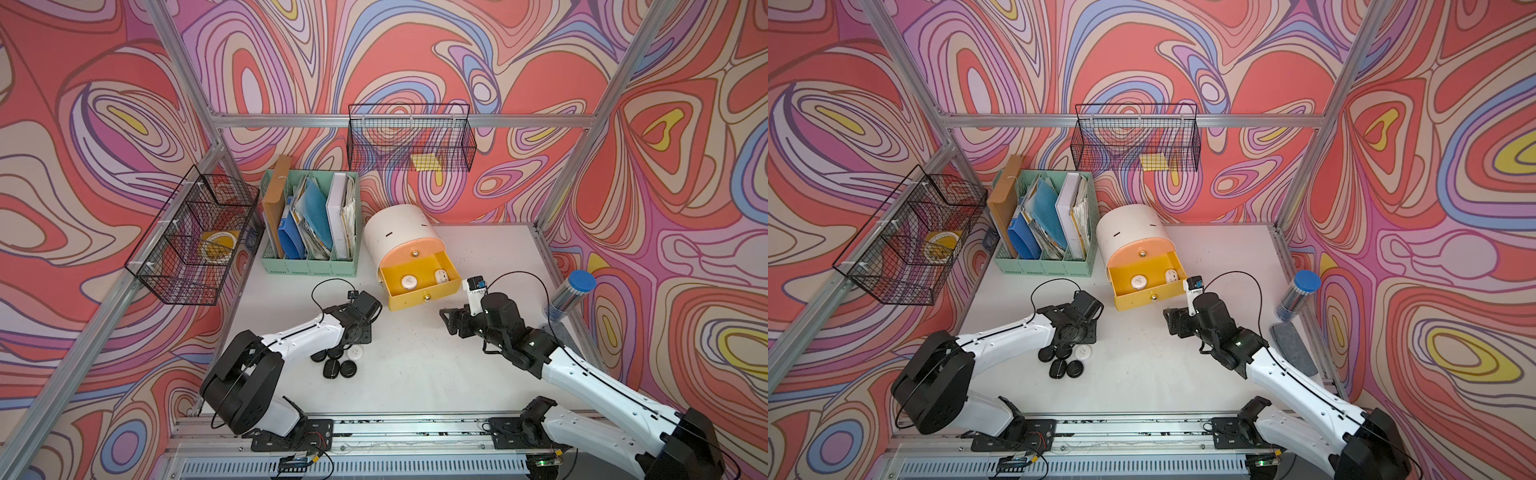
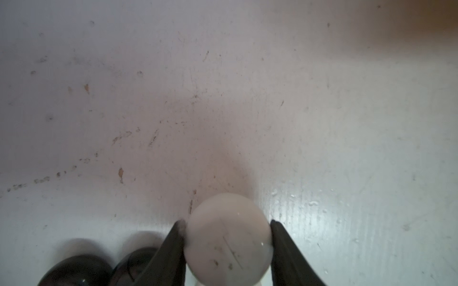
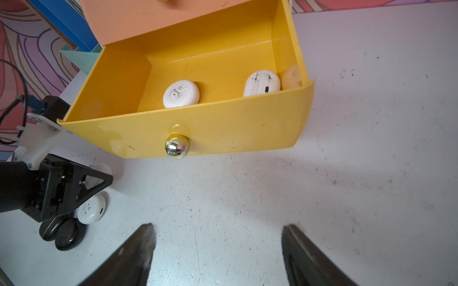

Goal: Put the bluetooth earphones in the drawer according to color
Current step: Pick up the Bluetooth earphone from the center of the board, then place the bluetooth earphone in the drawer.

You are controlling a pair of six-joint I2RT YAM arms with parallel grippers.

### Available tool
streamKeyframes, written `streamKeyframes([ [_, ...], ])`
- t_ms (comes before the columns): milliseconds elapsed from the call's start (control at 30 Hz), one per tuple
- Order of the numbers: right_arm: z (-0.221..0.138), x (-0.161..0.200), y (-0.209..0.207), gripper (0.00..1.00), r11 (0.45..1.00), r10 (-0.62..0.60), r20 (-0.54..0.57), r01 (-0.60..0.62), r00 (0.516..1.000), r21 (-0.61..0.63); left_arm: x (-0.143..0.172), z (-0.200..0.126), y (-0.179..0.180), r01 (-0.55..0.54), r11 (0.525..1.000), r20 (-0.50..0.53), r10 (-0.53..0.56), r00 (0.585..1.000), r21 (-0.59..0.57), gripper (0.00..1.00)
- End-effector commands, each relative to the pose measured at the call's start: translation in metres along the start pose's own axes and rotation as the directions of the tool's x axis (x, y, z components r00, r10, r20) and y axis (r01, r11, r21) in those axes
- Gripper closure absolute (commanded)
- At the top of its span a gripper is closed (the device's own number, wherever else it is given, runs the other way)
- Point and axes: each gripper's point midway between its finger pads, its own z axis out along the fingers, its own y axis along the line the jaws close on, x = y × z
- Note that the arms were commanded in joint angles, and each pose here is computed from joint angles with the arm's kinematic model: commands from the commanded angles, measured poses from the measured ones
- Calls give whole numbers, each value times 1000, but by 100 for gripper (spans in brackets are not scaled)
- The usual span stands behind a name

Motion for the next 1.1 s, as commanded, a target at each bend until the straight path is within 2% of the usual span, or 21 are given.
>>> streamKeyframes([
  [0,-1,2,0,18,1000,20,10,-20,1000,-11,-19,-33,-12,-4,997,47,0,999,81,63],
  [67,-1,4,0,18,999,28,8,-28,1000,-18,-33,-53,-22,-9,990,89,-4,996,137,63],
  [100,1,9,0,18,999,37,3,-37,999,-25,-48,-75,-34,-20,981,139,-7,990,194,64],
  [467,4,15,1,18,998,47,-12,-48,999,-36,-104,-156,-81,-107,940,317,-2,948,324,66],
  [667,3,16,1,18,998,48,-15,-48,999,-39,-123,-160,-104,-142,931,335,22,942,337,65],
  [933,5,23,1,18,998,51,-27,-52,998,-44,-137,-138,-128,-179,935,303,82,949,307,65],
  [1000,5,24,1,18,997,55,-26,-56,998,-46,-139,-133,-129,-183,939,299,92,950,291,63],
  [1067,5,26,1,18,997,55,-28,-56,998,-52,-139,-128,-132,-190,940,289,104,952,284,57],
])
